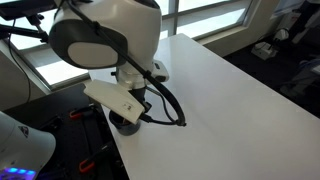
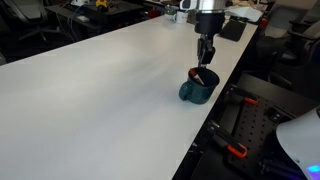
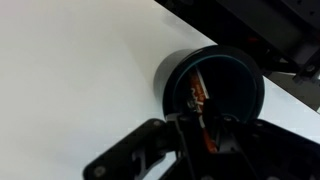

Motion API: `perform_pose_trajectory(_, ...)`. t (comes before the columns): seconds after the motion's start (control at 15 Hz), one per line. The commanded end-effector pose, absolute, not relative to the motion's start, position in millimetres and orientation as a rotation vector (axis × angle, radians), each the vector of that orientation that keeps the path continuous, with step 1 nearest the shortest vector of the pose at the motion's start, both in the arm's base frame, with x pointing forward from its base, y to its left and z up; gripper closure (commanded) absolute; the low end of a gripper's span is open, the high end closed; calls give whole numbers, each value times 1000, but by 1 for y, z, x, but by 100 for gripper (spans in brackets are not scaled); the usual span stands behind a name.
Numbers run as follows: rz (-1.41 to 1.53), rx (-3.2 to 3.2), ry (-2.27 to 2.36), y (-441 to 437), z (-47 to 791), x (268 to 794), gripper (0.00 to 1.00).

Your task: Take the marker out of the mug

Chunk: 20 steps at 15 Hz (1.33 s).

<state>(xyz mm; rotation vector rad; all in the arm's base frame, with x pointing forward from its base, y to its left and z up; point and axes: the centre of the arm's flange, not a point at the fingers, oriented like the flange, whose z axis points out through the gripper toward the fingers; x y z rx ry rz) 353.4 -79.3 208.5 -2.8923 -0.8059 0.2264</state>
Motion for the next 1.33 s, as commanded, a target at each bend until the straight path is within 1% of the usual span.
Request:
perform_pose_trajectory(0.0, 219, -2888, -792, -82, 204, 351, 77)
perform_pose_trajectory(0.07, 221, -2890, -787, -82, 205, 352, 64)
perform_pose_trajectory(0.13, 224, -2888, -785, -82, 208, 353, 62)
perform_pose_trajectory(0.33, 228, -2896, -795, -77, 216, 356, 42)
perform_pose_trajectory(0.67, 251, -2912, -840, -54, 242, 365, 3)
perform_pose_trajectory(0.73, 250, -2913, -855, -48, 251, 368, 0)
perform_pose_trajectory(0.8, 252, -2915, -870, -42, 259, 370, 0)
perform_pose_trajectory(0.93, 244, -2915, -898, -33, 269, 375, 0)
perform_pose_trajectory(1.13, 152, -2930, -953, -26, 268, 378, 0)
perform_pose_trajectory(1.27, 160, -2939, -948, -27, 263, 377, 0)
